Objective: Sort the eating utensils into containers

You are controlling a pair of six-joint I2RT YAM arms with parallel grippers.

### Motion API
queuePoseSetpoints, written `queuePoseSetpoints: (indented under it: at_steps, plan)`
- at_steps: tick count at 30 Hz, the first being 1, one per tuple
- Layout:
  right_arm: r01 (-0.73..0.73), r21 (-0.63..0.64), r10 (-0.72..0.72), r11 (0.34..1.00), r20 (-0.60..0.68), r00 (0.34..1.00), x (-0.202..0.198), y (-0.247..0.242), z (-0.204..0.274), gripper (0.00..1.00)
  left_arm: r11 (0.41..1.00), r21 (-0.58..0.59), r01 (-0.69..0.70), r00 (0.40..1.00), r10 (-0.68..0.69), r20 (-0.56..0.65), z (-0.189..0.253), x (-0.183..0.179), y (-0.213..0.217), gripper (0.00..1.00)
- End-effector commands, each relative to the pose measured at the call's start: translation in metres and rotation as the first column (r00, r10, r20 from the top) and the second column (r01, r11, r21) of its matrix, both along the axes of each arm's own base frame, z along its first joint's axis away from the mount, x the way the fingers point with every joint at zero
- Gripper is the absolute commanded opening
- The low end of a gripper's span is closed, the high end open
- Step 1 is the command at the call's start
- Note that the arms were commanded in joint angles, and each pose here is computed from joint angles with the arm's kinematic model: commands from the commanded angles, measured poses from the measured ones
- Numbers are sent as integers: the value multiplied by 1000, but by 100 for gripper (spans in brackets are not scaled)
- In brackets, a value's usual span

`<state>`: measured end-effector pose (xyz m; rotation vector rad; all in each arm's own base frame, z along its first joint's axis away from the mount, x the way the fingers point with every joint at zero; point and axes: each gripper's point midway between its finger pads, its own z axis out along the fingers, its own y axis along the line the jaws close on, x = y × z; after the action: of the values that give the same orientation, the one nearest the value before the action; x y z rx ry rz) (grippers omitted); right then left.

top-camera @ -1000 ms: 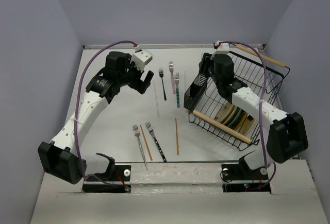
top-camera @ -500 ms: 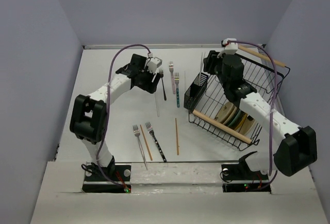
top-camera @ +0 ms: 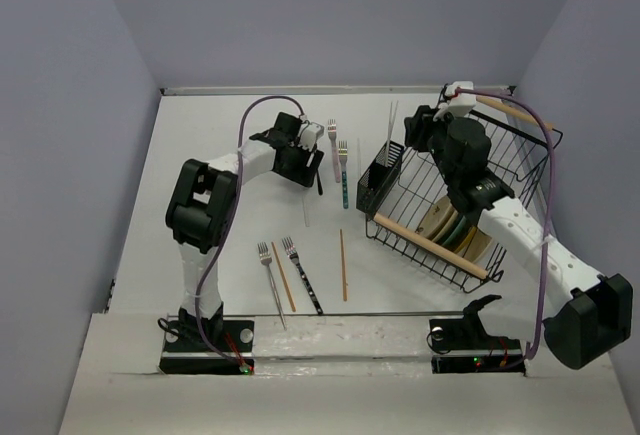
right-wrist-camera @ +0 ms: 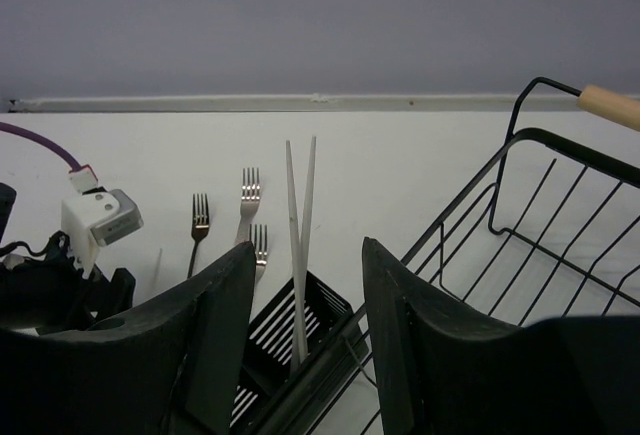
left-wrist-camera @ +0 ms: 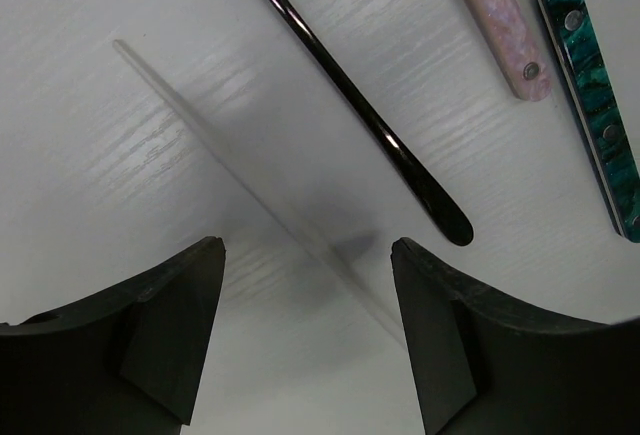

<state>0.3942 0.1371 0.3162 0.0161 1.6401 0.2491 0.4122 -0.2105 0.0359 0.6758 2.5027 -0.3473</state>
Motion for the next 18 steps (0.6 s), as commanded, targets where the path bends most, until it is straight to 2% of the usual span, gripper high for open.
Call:
queuePoseSetpoints:
  at_steps: [1,7,8,11,15,18]
  plan:
    - [8,-17,-7,1000,37,999,-7,-7,9,53,1000,-13,-19,999,19,46,9,17,-8,75]
    - [18,-29,-17,999,36,999,-7,-10,7,53,1000,-22,-11,1000,11,10,1,11,-10,58]
    - [18,-31,-17,999,33,999,-7,-10,6,53,1000,-22,-9,1000,9,4,-1,10,-10,52]
    - [26,-32,-25,999,38,999,-9,-12,7,53,1000,-16,4,1000,-4,-27,-9,5,-9,46]
    - [38,-34,-37,999,52,998,-13,-17,11,53,1000,-5,-14,999,14,-48,-14,7,2,43]
    - [48,-33,-46,998,59,997,-16,-20,13,53,996,-36,-85,996,84,-26,-8,24,16,42]
